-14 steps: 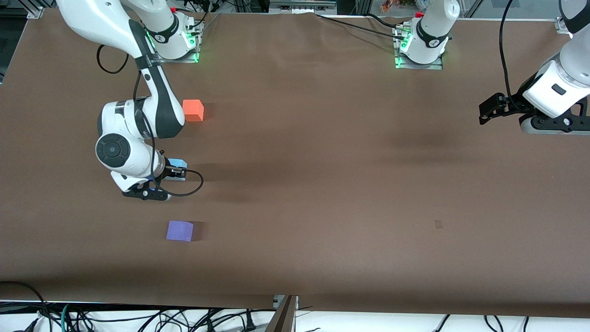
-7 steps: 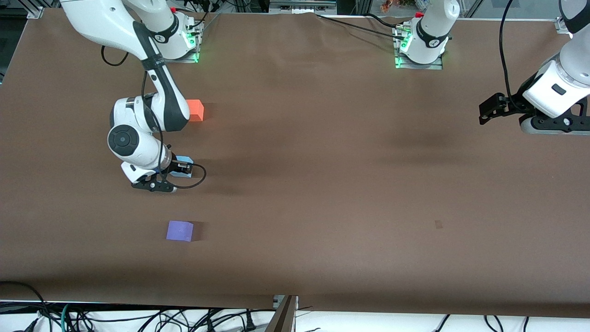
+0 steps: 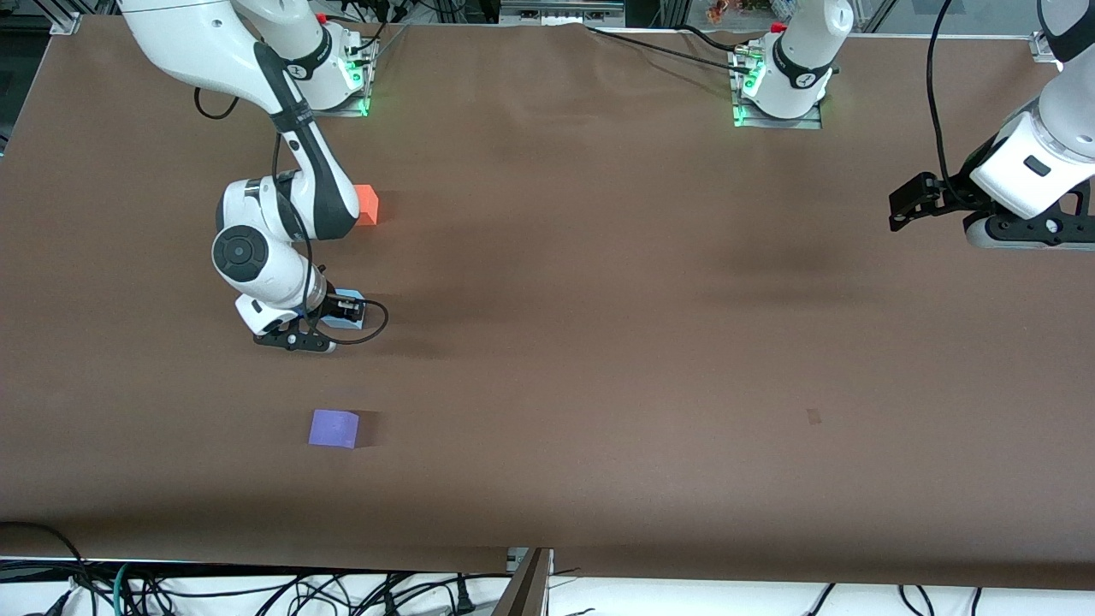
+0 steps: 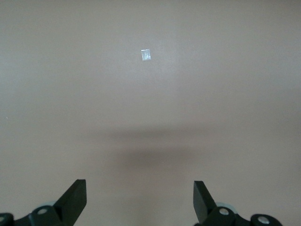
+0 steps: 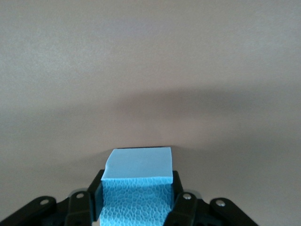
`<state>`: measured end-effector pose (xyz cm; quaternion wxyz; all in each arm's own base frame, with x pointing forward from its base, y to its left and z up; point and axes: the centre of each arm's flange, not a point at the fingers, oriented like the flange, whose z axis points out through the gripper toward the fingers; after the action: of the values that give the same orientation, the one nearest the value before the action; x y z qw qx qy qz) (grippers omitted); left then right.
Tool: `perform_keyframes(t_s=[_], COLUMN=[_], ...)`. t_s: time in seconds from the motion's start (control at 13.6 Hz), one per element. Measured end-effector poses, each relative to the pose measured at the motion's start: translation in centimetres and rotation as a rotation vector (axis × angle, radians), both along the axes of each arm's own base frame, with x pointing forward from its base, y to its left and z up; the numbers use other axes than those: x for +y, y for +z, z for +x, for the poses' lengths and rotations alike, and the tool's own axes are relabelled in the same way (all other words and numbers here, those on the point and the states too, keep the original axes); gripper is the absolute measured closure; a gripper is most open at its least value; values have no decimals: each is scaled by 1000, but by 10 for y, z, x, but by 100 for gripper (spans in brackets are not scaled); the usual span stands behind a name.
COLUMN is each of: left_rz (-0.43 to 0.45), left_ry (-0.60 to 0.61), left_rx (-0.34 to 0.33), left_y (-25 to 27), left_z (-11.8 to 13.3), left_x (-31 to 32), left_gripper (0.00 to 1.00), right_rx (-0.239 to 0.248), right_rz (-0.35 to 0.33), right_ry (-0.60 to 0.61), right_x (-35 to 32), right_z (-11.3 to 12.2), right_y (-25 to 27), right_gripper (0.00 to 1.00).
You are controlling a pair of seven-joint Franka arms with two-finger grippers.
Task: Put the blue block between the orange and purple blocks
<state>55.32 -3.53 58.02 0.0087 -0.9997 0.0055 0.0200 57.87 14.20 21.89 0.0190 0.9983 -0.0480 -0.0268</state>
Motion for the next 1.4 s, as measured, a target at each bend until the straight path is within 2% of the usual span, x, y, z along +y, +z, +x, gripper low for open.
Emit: perform_keyframes(t_s=[0.15, 0.22, 0.37, 0.51, 0.73, 0.96, 1.1, 1.25, 1.4], left_rz=[0, 0, 0, 0, 0, 0, 0, 0, 0], left_ry=[0, 0, 0, 0, 0, 1, 2, 3, 4], left_rx=[0, 0, 0, 0, 0, 0, 0, 0, 0], left_y=[0, 0, 0, 0, 0, 0, 0, 0, 0], left_z=[0, 0, 0, 0, 0, 0, 0, 0, 0], left_x=[0, 0, 0, 0, 0, 0, 1, 2, 2], left_gripper=[0, 0, 0, 0, 0, 0, 0, 0, 0], right_rx=[-7, -8, -17, -36, -19, -29, -24, -20, -40], right_rz=[2, 2, 4, 11, 20, 15, -36, -44, -40], right_ry=[2, 1, 2, 4, 20, 60, 89, 75, 49], right_x=[1, 1, 1, 3, 0, -22, -41, -55, -72], right_z=[-1, -1, 0, 7, 25, 42, 47, 48, 48], right_y=[-4, -4, -2, 10, 61, 125, 157, 187, 207], right_gripper=[43, 38, 17, 1, 1, 1, 0, 0, 0])
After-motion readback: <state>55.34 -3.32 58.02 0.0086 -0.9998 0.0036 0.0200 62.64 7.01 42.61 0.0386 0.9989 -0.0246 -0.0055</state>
